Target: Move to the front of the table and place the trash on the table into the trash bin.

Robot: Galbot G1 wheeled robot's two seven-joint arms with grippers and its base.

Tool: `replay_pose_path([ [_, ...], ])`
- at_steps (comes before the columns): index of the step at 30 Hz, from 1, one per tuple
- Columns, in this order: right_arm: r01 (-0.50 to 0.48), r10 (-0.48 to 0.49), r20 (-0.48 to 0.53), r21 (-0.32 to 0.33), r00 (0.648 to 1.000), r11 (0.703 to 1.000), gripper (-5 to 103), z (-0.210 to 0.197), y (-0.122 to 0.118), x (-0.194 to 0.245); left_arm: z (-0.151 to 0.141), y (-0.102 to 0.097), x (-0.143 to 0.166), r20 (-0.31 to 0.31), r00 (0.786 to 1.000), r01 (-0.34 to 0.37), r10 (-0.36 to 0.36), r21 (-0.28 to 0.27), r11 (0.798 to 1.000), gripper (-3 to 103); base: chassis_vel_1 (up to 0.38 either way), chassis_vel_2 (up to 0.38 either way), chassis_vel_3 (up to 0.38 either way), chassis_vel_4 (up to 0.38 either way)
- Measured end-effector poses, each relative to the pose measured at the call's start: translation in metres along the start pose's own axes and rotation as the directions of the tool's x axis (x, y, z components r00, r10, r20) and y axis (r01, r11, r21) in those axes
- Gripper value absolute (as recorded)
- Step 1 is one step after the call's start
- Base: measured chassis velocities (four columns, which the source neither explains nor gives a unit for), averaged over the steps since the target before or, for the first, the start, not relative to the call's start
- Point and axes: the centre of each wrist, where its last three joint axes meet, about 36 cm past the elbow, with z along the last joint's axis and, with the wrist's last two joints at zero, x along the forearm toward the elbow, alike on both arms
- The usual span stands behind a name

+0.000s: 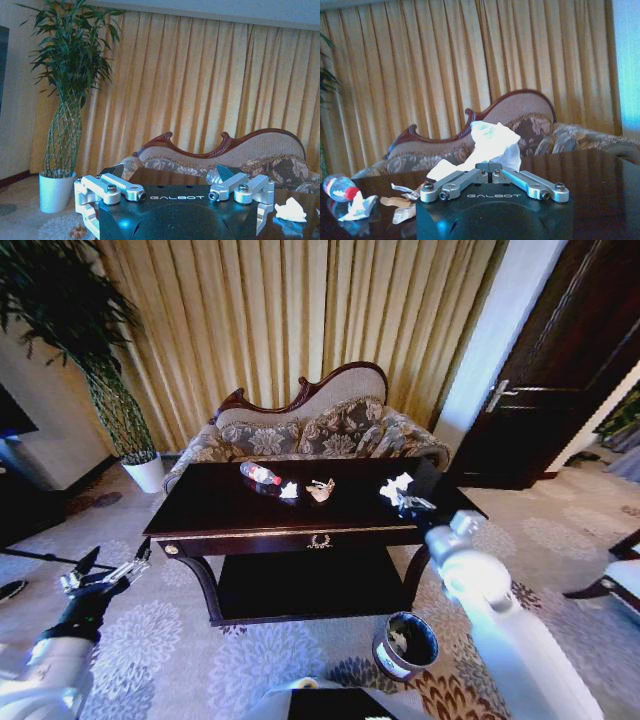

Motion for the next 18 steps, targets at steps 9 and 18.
replay_pose_path([
  [9,0.001,-0.001,0.005,0.025,1.0,1.0,0,0.011,0.002,0.058,-0.007,0.003,-0.004,0.01,1.0,-0.026,0.026,-0.025,0.999,100,0.0,0.0,0.0,0.0],
  [18,-0.004,0.004,0.019,0.009,1.0,1.0,0,0.007,0.012,0.073,-0.012,0.003,-0.011,0.015,0.998,-0.056,0.057,-0.046,0.997,100,0.015,-0.018,-0.018,0.014],
])
